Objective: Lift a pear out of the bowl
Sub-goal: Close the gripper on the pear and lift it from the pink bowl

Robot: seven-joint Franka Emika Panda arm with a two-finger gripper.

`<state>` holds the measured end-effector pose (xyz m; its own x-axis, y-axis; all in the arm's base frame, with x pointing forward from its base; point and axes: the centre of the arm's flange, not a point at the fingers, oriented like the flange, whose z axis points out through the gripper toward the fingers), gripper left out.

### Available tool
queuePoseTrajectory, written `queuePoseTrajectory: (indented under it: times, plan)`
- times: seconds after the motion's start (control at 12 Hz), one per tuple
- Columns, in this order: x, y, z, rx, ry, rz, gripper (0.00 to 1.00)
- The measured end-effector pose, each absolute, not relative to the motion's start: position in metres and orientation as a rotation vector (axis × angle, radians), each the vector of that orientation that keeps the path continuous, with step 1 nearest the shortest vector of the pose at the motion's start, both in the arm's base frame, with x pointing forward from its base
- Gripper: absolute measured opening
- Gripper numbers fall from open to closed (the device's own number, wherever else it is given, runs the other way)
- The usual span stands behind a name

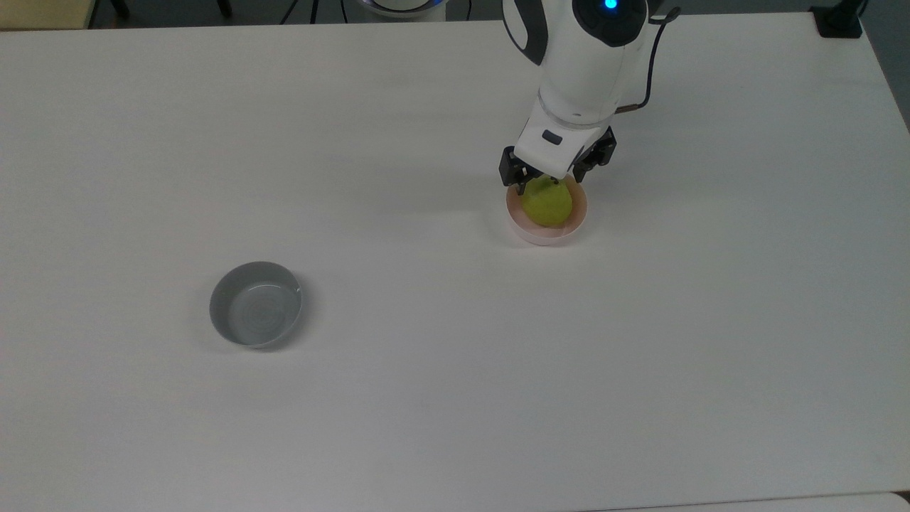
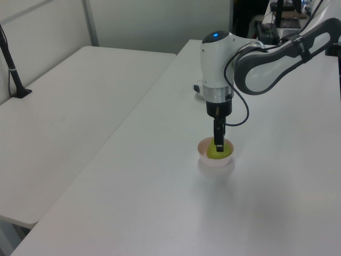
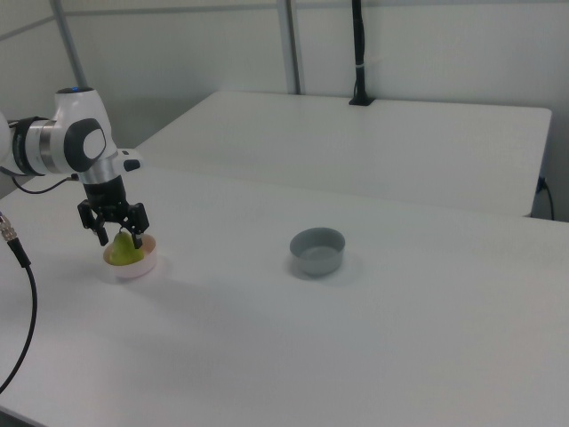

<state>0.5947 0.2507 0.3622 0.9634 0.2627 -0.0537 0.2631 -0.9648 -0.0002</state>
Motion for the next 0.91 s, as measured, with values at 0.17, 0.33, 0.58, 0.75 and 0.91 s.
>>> queuePoseTrajectory:
  times: [0.17,0.33,0.58,0.75,0.91]
  plan:
    - [0.5962,0.2514,0.3551,3.11,0.416,-0.064,0.86]
    - [0.5967,0.2521,0.3503,3.107,0.42,-0.063,0.84]
    - [0.5963,0.2532,0.3513,3.102,0.428,-0.057,0.59]
    - [0.5963,0.2532,0.3514,3.102,0.429,-0.056,0.59]
    - [0.5963,0.2532,0.3514,3.102,0.43,-0.056,0.59]
